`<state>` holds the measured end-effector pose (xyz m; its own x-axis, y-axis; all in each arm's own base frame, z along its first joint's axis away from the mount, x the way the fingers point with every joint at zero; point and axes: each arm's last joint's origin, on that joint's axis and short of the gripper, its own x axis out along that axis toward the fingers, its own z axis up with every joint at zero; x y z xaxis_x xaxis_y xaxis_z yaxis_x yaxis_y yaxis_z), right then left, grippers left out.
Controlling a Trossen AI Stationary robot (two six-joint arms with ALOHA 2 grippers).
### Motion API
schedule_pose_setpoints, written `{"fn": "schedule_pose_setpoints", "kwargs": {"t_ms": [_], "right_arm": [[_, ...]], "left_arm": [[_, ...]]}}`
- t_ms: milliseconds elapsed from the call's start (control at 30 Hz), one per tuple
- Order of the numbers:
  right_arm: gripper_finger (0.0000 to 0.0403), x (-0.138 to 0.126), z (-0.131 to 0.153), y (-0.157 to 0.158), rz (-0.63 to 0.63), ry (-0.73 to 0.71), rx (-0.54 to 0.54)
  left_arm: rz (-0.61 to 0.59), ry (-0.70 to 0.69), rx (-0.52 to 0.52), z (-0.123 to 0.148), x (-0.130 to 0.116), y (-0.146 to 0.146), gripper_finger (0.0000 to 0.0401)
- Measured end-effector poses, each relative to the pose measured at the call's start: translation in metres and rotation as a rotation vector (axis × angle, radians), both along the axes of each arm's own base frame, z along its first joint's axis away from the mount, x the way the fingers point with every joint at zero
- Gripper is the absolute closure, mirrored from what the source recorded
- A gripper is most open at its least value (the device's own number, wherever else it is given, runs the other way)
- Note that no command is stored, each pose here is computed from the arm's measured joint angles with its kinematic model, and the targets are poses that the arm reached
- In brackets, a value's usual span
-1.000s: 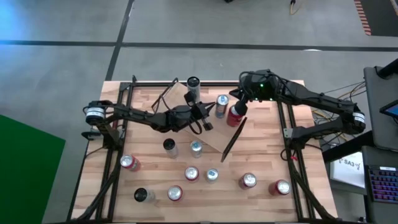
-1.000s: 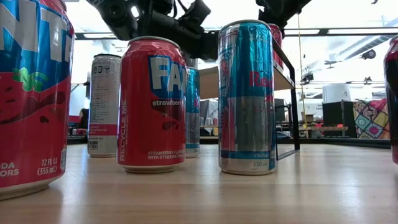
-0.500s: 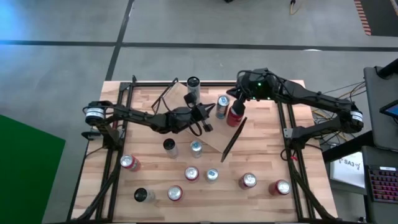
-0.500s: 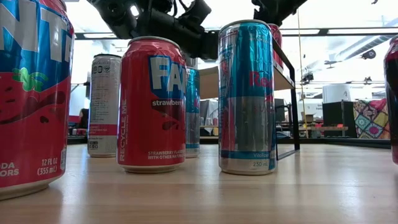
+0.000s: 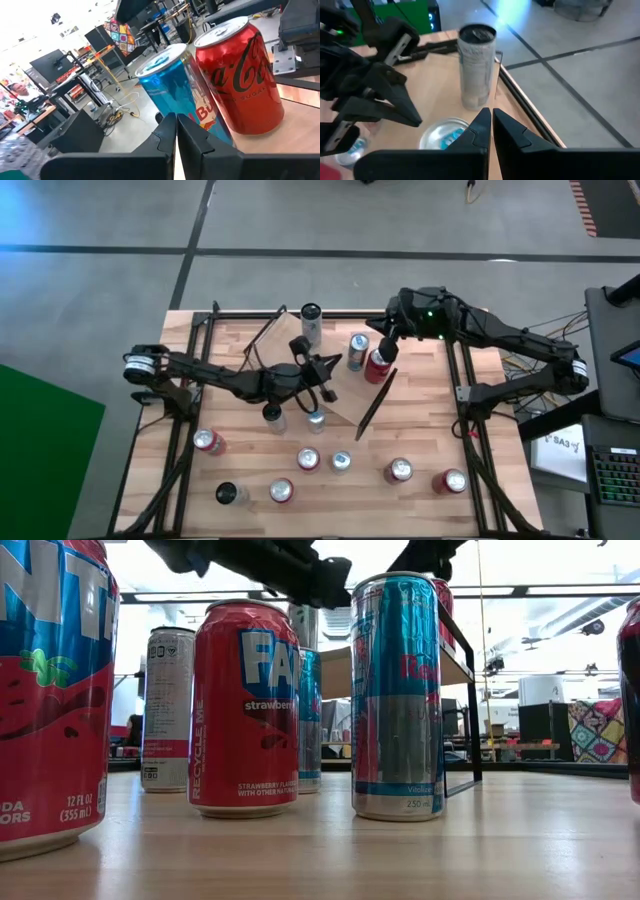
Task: Place canned beverage on shelf
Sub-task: Adjust the silver/blue soda can on the shelf
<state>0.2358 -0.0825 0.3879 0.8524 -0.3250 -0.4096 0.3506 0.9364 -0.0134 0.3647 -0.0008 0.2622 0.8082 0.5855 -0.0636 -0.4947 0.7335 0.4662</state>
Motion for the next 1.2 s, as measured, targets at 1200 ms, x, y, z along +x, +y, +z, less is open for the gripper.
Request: {"fn": "schedule_pose_setpoints", "kwargs": {"t_ms": [1200], "right_arm": [[0.0394, 0.031, -0.004, 0.077, -0.041, -0.054, 0.186]], "left_arm": [[-0.607, -0.243, -0.135, 0.017, -0.156, -0.055, 0.0401]]}}
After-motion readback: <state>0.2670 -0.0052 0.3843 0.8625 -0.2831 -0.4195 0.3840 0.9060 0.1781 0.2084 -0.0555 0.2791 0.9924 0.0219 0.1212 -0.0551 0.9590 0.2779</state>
